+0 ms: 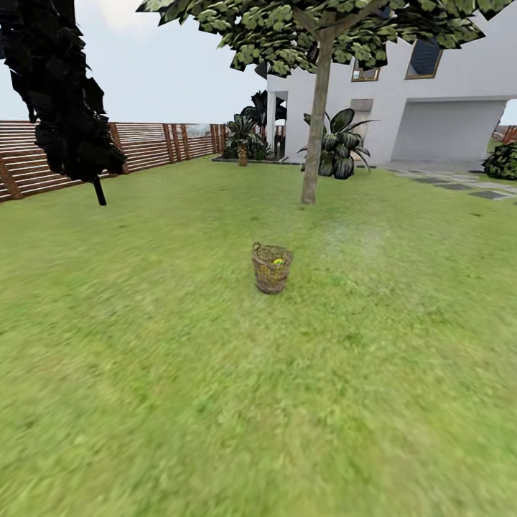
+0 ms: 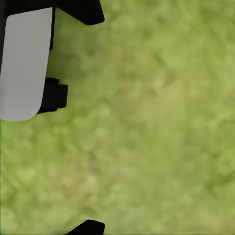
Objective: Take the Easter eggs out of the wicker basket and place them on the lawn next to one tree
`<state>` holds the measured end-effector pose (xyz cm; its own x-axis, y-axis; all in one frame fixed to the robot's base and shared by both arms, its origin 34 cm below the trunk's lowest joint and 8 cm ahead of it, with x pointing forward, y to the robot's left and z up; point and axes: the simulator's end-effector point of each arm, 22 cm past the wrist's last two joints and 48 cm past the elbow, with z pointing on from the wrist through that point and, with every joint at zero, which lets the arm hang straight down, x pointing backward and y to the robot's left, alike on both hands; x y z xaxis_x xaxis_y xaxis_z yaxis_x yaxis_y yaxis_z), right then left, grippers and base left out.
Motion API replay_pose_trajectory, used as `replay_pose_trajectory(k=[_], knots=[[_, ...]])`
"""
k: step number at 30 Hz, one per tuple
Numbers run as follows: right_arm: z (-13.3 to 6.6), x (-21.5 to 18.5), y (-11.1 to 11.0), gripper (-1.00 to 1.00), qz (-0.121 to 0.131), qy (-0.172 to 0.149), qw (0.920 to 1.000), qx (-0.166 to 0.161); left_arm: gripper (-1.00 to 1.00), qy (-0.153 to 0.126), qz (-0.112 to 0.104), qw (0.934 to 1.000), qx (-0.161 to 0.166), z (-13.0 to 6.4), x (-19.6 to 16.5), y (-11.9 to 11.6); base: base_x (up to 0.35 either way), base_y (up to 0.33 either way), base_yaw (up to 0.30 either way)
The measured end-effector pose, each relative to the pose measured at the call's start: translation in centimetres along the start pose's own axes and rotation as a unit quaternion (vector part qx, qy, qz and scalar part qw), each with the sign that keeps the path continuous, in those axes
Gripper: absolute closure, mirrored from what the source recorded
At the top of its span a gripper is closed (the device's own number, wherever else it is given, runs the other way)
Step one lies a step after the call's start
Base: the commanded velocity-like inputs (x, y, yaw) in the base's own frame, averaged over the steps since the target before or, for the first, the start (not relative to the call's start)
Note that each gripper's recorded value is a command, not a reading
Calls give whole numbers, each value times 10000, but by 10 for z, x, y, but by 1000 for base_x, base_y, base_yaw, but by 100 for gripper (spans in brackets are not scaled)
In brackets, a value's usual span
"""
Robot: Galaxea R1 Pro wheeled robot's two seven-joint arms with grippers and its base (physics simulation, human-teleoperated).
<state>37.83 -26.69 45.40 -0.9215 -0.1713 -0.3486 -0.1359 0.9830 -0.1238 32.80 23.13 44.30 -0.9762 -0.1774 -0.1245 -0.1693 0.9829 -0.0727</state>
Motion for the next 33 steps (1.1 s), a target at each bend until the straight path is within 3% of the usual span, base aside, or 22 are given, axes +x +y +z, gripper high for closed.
replay_pose_trajectory(k=[33], knots=[[0, 0, 0, -100, -1, 0, 10000, 2, -100, 0, 0, 10000, 0, 0, 0, 0, 337, 0, 0]])
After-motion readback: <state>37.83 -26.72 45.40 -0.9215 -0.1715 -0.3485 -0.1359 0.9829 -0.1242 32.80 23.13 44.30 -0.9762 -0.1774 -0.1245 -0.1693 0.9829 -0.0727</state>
